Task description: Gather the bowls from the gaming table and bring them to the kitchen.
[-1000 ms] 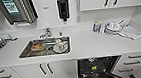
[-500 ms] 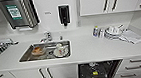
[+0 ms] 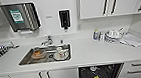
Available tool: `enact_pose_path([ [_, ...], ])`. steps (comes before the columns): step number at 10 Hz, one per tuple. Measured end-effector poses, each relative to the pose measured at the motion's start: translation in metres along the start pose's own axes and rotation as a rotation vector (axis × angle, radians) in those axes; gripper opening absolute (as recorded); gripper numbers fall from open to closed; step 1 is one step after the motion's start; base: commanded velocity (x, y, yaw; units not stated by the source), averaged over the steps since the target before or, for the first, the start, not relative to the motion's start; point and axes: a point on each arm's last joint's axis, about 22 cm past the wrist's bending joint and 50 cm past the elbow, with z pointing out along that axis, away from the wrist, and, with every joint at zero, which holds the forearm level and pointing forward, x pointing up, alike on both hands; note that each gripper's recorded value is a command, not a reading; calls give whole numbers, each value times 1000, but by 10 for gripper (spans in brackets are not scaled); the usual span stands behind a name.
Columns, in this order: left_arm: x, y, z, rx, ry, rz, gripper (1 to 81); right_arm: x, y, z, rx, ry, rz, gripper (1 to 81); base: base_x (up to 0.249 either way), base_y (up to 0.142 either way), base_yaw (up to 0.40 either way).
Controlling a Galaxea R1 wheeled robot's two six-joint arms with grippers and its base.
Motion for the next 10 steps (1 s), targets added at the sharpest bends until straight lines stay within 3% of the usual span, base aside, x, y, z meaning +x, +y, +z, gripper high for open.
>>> enact_pose_path([
  [3, 19, -12, 12, 8, 24, 11, 811, -2, -30, 18, 41, -28, 25, 811, 0, 0, 0],
  [5, 15, -15, 12, 11, 17, 11, 811, -13, -61, 26, 79, -60, 26, 811, 0, 0, 0],
  [8, 10, -16, 11, 14, 10, 10, 811, 5, -145, 11, 184, -33, 12, 811, 0, 0, 0],
  [10, 11, -6, 14, 1, 8, 22, 811, -1, -170, -9, 224, -61, -3, 811, 0, 0, 0],
])
